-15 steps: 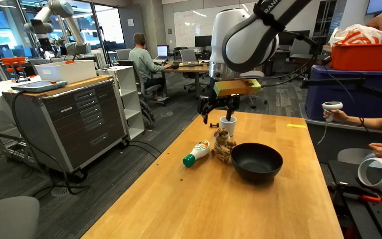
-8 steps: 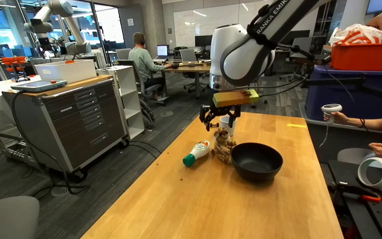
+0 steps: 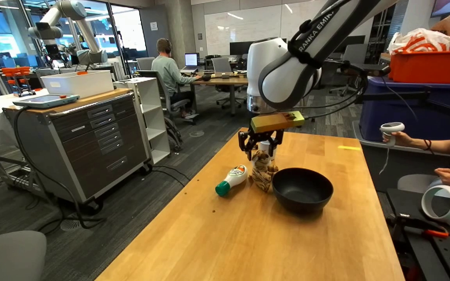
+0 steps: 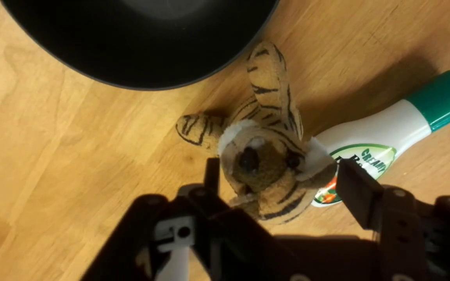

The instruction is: Put the tiger toy in the bowl

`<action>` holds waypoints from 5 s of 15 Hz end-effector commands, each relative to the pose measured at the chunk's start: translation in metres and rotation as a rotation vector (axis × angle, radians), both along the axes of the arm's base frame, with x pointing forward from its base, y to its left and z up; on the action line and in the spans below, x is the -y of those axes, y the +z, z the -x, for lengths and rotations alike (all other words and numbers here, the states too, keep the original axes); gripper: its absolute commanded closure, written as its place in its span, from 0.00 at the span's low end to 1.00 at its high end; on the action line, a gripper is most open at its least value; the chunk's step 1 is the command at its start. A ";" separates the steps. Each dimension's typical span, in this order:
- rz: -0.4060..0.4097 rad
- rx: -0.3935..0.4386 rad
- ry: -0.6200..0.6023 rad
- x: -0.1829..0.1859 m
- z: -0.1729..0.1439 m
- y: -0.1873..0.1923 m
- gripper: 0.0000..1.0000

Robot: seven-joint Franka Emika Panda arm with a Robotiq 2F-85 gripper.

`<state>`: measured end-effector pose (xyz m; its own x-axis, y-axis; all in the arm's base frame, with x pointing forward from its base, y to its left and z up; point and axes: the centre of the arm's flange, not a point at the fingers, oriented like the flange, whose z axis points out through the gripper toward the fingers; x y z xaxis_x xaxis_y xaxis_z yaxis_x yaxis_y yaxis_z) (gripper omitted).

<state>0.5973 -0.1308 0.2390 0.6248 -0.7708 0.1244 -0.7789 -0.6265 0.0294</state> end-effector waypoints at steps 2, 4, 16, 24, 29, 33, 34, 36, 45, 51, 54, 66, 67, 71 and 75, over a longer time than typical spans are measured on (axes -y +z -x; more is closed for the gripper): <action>0.020 -0.007 0.000 -0.006 -0.007 0.006 0.62; 0.015 -0.005 0.002 -0.009 -0.007 0.008 0.76; -0.058 0.112 0.105 -0.039 0.010 0.100 0.92; -0.096 0.053 0.319 -0.084 0.063 0.142 0.93; -0.047 -0.008 0.375 -0.091 0.084 0.134 0.92; -0.011 -0.084 0.389 -0.085 0.097 0.107 0.92; -0.007 -0.104 0.392 -0.083 0.101 0.097 0.92; -0.003 -0.128 0.398 -0.079 0.106 0.083 0.92; 0.087 0.015 0.443 -0.068 0.112 0.029 0.53; 0.054 -0.024 0.450 -0.071 0.116 0.019 0.08; 0.031 -0.031 0.446 -0.073 0.116 0.025 0.00; -0.105 -0.045 0.622 -0.098 0.105 0.110 0.00; -0.119 -0.060 0.645 -0.100 0.106 0.113 0.00; -0.137 -0.097 0.706 -0.103 0.112 0.122 0.00; -0.119 -0.103 0.693 -0.101 0.112 0.111 0.00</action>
<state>0.4853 -0.0296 0.3497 0.9804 -0.1957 -0.0215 -0.1961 -0.9804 -0.0179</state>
